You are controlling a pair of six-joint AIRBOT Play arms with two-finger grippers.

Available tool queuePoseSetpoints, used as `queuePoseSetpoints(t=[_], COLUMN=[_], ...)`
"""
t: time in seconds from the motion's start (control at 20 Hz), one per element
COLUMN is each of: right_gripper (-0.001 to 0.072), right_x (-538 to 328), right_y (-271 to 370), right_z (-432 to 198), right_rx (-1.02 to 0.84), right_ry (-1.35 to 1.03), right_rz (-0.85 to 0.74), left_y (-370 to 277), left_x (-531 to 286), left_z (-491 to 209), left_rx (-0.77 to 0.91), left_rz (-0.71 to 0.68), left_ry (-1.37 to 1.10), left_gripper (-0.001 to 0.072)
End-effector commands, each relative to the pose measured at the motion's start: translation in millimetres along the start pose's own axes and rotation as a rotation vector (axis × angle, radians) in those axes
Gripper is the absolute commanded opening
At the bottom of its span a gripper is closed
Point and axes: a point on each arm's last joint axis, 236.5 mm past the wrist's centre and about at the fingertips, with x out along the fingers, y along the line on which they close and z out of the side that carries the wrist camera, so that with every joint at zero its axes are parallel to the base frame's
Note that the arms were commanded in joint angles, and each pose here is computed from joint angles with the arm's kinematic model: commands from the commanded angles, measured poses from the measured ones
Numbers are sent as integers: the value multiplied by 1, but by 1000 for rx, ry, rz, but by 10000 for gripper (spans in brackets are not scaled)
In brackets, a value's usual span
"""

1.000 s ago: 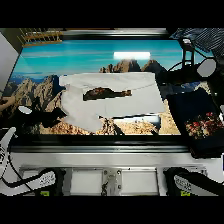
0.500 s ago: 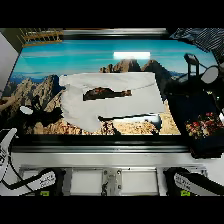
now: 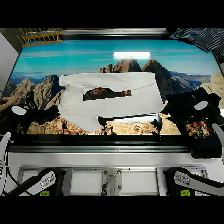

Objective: Fold the clothes and pants, and hang the long-sleeved shirts on hangers.

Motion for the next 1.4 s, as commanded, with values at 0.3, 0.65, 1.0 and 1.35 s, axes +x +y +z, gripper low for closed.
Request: queuePoseSetpoints(t=[0.3,0.65,1.0,1.35], right_gripper=[106,6,7,7], right_x=[40,-95,-415,-548], right_y=[44,156,275,255], right_z=[22,78,36,-71], right_rx=[-102,-684,-989,-1050], right_ry=[-157,-338,-970,-1282], right_rz=[132,165,304,357], left_y=[-1,-81,-232,-270], left_x=[-2,-119,-452,-595], left_z=[2,95,82,-48], left_rx=[6,187,557,675], left_rz=[-2,-91,-222,-315], left_ry=[-10,-302,-1040,-1394], left_gripper=[8,8,8,8])
